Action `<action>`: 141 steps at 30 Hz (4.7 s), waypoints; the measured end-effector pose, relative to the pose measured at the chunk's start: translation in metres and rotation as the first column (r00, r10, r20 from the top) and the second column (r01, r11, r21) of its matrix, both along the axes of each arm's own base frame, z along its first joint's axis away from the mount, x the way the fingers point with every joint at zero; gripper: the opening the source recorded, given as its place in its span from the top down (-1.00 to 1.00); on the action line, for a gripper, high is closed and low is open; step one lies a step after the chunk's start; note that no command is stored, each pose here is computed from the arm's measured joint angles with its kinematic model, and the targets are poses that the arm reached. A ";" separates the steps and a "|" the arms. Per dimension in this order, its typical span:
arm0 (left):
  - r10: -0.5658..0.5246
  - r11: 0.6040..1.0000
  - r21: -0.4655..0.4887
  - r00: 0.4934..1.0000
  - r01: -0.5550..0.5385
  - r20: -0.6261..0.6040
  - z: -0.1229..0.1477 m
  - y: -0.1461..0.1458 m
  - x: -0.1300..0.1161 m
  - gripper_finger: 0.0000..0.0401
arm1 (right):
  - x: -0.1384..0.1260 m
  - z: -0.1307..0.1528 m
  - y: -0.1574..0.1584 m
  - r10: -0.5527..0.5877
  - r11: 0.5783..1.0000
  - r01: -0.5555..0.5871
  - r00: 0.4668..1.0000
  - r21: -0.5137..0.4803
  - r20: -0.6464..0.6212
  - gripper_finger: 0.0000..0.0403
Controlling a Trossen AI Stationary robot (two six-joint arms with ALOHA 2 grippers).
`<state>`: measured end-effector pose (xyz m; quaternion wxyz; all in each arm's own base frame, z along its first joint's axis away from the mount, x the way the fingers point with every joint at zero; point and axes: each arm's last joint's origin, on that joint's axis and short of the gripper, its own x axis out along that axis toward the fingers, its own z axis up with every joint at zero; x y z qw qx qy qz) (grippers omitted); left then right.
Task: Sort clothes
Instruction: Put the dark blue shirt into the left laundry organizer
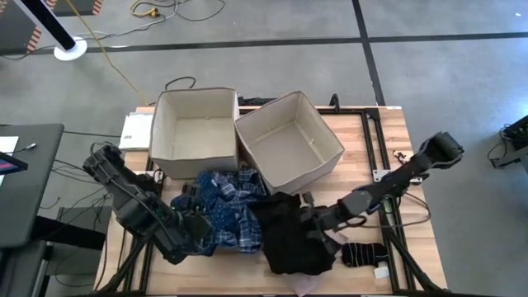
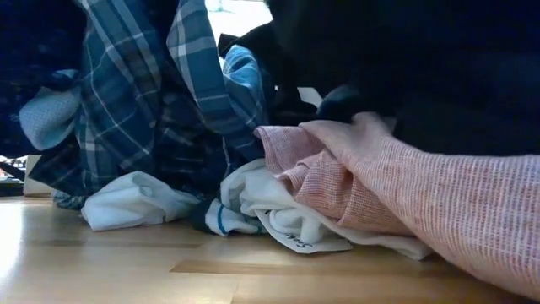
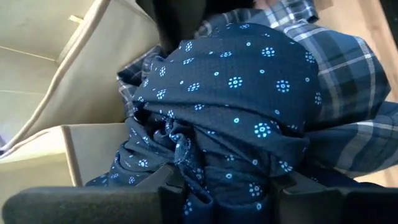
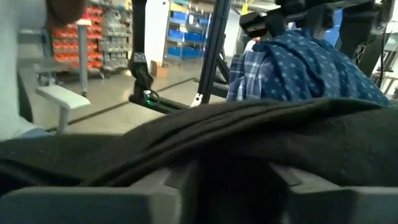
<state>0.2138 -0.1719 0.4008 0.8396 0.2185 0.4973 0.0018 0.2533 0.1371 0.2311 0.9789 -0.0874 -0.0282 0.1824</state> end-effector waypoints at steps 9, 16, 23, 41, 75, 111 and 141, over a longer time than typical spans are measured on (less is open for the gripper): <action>0.006 0.999 0.040 1.000 -0.006 -0.007 0.001 0.014 0.010 0.57 | 0.058 0.013 0.020 -0.033 0.999 0.032 0.998 -0.025 -0.048 -0.52; 0.025 0.997 0.079 1.000 -0.025 -0.007 0.001 0.026 0.017 0.57 | 0.109 -0.017 0.023 -0.100 0.995 0.098 0.981 -0.023 -0.164 -0.56; 0.045 0.995 0.090 0.999 -0.045 -0.001 0.001 0.030 0.020 0.57 | 0.142 -0.038 0.013 -0.258 0.965 0.263 0.934 -0.015 -0.248 -0.54; 0.050 0.993 0.104 0.999 -0.051 0.011 0.002 0.030 0.020 0.57 | 0.204 -0.071 -0.008 -0.349 0.929 0.369 0.864 -0.015 -0.364 0.86; 0.105 0.992 0.062 0.992 -0.110 0.073 0.021 0.058 0.007 0.54 | 0.139 -0.021 0.025 -0.226 0.973 0.187 0.688 -0.132 -0.690 0.07; 0.120 0.992 0.031 0.992 -0.121 0.045 0.016 0.057 0.009 0.53 | 0.163 -0.052 0.000 -0.447 0.889 0.413 0.686 -0.198 -0.574 0.98; 0.118 0.988 0.094 0.991 -0.124 0.066 0.017 0.062 0.011 0.59 | 0.124 -0.053 0.013 -0.168 0.979 0.188 0.505 -0.081 -0.847 0.55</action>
